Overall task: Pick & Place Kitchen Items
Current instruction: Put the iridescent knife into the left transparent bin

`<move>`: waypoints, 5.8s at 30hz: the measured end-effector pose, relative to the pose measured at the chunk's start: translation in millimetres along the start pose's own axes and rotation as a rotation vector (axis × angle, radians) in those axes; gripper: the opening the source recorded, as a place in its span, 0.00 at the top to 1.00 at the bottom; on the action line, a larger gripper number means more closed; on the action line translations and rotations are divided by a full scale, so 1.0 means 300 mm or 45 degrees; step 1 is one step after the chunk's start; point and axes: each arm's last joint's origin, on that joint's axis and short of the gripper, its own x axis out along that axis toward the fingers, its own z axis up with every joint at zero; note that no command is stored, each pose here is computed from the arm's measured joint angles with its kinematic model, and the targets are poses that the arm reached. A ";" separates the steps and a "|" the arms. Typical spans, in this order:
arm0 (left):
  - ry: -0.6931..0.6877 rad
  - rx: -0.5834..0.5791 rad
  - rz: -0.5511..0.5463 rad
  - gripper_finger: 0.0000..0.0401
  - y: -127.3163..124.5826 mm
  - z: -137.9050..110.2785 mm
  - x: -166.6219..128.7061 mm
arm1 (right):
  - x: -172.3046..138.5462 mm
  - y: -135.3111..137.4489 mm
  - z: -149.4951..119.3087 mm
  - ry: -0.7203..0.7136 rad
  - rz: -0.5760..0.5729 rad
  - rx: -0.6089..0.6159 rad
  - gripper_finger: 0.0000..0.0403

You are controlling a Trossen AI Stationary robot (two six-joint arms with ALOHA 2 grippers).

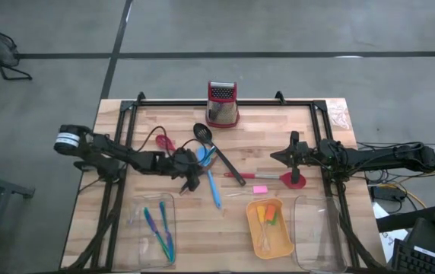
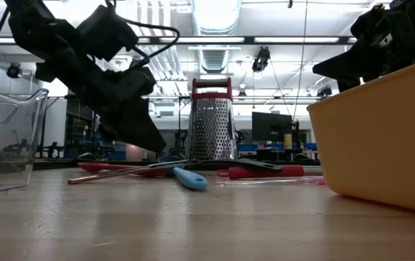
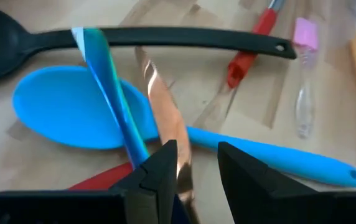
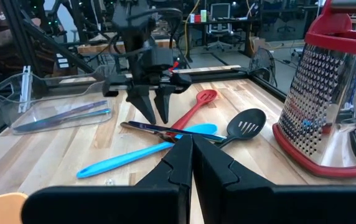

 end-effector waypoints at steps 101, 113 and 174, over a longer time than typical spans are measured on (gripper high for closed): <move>0.187 0.131 0.020 0.98 0.012 -0.024 -0.024 | 0.000 0.000 0.000 0.001 0.000 0.000 0.98; 0.208 0.077 -0.319 0.98 -0.065 0.043 -0.188 | 0.000 0.000 0.000 0.001 0.001 0.000 0.98; 0.549 0.776 -0.867 0.93 -0.298 -0.272 -0.441 | 0.000 0.000 0.000 0.000 0.001 0.000 0.98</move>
